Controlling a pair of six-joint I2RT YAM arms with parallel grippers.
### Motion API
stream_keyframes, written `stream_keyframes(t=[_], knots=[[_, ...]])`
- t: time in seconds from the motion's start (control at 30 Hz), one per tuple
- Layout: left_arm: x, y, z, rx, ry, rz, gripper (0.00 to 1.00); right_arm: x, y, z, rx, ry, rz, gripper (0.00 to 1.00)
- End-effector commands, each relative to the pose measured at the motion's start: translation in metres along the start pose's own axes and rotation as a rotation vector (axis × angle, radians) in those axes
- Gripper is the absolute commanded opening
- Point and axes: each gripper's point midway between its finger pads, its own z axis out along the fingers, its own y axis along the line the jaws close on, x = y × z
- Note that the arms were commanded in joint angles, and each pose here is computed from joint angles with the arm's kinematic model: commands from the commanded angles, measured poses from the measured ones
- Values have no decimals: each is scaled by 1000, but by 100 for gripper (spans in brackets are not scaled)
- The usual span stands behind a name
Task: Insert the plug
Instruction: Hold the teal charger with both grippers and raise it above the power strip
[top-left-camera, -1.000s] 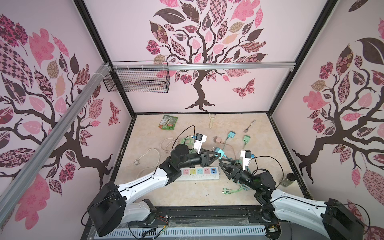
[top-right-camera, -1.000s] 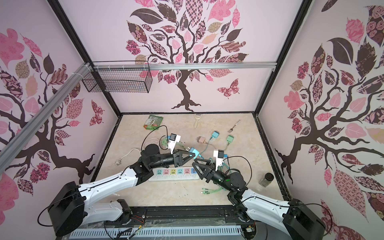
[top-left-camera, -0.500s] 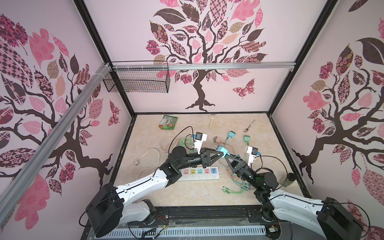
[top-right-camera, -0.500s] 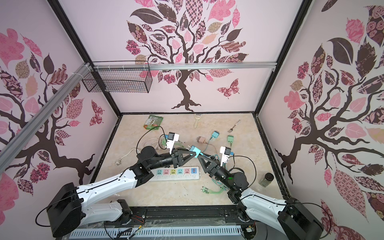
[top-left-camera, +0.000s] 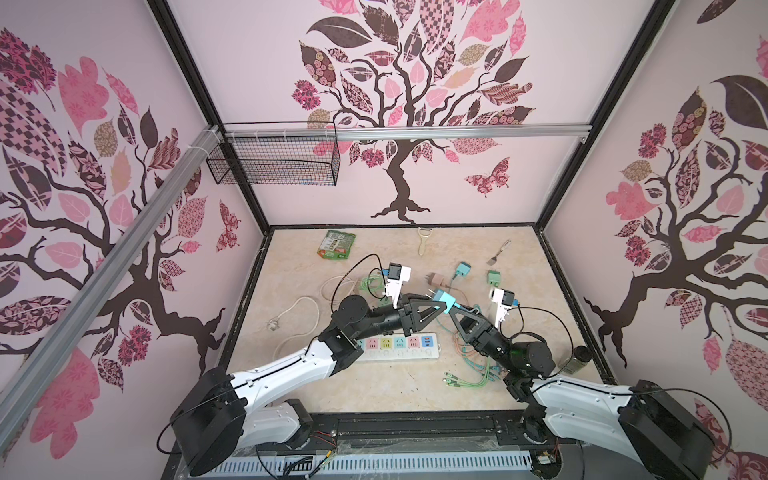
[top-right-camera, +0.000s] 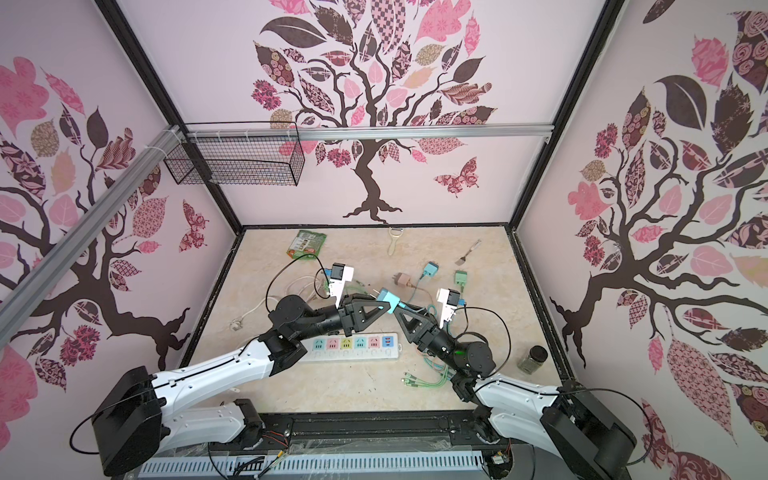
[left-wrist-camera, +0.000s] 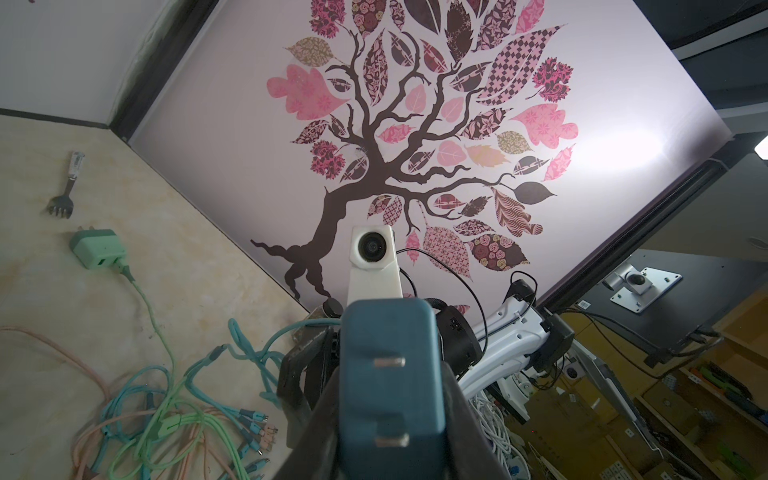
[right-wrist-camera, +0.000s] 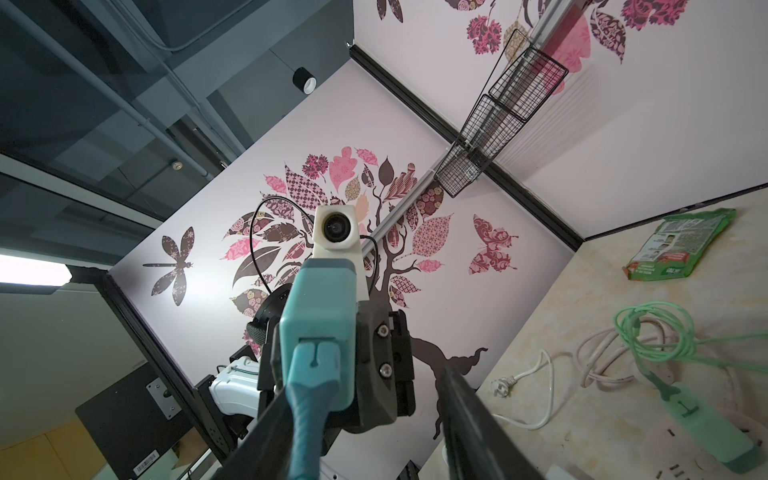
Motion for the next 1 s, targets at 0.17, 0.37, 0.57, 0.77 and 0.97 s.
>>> stream_keyframes(t=[0.17,0.37,0.57,0.77,0.97], knots=[[9,6,-4,-25,6,-3,0,-14,38,8,-145,-27,-49,53],[11,10,-1,-25,13,-19,0,-15,39,10,-146,-26,-54,53],[15,8,-1,0,24,-25,0,-20,44,15,-166,-42,-54,53],[15,7,-2,-3,18,-14,0,-22,48,17,-196,-47,-44,48],[15,6,-2,3,26,-10,0,-20,46,19,-193,-41,-35,44]])
